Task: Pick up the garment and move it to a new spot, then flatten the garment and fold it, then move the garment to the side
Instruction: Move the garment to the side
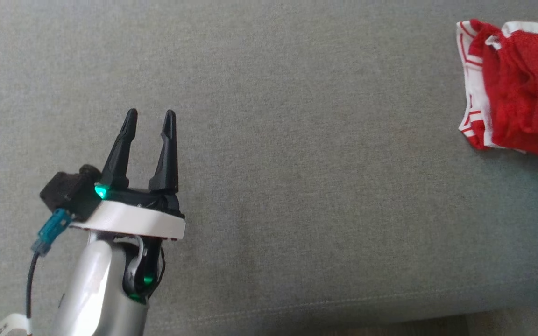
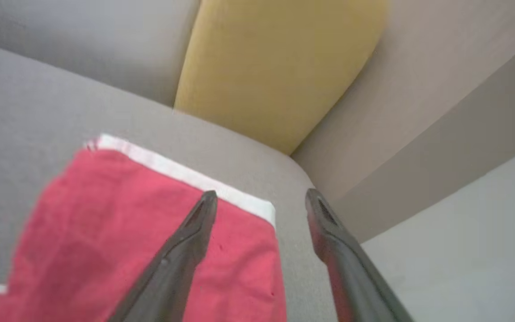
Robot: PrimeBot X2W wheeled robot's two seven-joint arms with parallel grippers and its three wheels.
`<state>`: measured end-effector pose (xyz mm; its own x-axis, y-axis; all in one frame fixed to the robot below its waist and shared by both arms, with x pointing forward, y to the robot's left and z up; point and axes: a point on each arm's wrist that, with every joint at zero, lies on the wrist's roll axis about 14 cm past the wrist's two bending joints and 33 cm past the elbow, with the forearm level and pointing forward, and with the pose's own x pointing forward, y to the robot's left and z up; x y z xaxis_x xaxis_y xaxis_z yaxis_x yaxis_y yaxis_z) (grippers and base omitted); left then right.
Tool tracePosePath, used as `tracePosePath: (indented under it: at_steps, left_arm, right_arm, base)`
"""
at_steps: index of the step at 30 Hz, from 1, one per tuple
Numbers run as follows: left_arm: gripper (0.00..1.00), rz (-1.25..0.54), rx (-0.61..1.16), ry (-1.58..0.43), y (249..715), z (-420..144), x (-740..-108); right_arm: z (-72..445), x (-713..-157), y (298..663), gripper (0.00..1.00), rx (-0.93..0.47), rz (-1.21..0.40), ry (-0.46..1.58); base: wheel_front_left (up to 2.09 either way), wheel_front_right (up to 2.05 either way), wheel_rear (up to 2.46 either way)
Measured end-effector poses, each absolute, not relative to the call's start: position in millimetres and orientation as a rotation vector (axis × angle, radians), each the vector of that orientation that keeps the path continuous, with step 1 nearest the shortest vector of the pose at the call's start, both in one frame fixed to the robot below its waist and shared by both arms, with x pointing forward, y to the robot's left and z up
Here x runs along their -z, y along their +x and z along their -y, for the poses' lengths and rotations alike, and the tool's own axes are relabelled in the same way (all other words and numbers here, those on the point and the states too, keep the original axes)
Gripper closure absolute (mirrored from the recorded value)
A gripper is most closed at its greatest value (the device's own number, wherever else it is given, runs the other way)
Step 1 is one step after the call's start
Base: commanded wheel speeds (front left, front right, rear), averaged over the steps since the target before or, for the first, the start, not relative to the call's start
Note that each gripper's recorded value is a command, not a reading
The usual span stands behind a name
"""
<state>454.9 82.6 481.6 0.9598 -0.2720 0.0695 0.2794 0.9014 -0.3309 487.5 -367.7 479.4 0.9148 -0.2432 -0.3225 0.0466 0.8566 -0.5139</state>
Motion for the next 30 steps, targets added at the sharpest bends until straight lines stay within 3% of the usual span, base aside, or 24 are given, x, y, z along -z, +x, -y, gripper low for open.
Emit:
tracePosePath:
  at_steps: [7,11,22,30]
  left_arm:
    - [0.0,0.079,0.295,-0.337,445.5,-82.4,-507.0]
    - [0.0,0.12,0.298,-0.332,433.1,-83.3,-524.7]
    - [0.0,0.188,0.284,-0.318,397.0,-87.9,-552.8]
    - [0.0,0.129,0.263,-0.293,376.5,-88.9,-533.5]
  right_arm:
    - [296.7,-529.7,499.1,0.0,0.06,-0.121,-0.362]
    - [253.1,-547.6,486.1,0.0,-0.011,-0.007,-0.254]
    - [184.8,-532.9,413.4,0.0,-0.082,0.087,-0.004]
    - [186.1,-498.8,367.7,0.0,-0.044,0.038,0.068]
  base:
    - [0.0,0.0,0.0]
    - [0.0,0.0,0.0]
    - [0.0,0.0,0.0]
    - [0.0,0.0,0.0]
